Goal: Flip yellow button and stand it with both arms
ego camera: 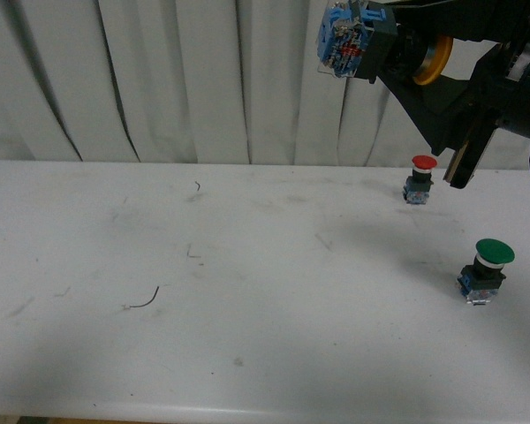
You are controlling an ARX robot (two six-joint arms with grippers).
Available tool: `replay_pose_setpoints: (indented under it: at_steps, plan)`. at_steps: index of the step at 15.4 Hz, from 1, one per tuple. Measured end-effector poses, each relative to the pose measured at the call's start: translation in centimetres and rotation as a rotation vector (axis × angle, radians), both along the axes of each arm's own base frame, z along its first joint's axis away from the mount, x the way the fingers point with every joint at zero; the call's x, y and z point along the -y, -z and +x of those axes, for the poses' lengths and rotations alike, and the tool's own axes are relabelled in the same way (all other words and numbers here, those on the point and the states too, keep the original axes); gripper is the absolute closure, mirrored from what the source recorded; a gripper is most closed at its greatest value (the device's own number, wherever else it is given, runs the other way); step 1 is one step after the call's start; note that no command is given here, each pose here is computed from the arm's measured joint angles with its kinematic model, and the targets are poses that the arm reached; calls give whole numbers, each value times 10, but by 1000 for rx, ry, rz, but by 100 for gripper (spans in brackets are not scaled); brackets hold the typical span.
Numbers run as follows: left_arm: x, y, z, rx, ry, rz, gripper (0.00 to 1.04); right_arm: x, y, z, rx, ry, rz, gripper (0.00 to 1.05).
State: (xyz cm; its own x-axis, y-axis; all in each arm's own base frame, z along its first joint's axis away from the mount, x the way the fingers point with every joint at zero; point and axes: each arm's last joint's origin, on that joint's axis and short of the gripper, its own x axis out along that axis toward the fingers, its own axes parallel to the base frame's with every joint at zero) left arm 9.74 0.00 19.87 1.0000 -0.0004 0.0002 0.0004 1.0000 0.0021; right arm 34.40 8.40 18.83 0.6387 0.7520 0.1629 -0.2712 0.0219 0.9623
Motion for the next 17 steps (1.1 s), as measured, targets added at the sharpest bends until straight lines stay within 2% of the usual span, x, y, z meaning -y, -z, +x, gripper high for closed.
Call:
replay_pose_setpoints:
  at_steps: [11, 13, 17]
  plan:
    - [0, 23, 0, -2, 0, 0, 103, -5, 0, -1, 10, 0, -6, 71]
    - [0, 35, 1, -19, -4, -1, 103, -6, 0, -1, 10, -2, -7, 71]
    - [0, 33, 0, -2, -1, -1, 103, -7, 1, -2, 36, -2, -30, 71]
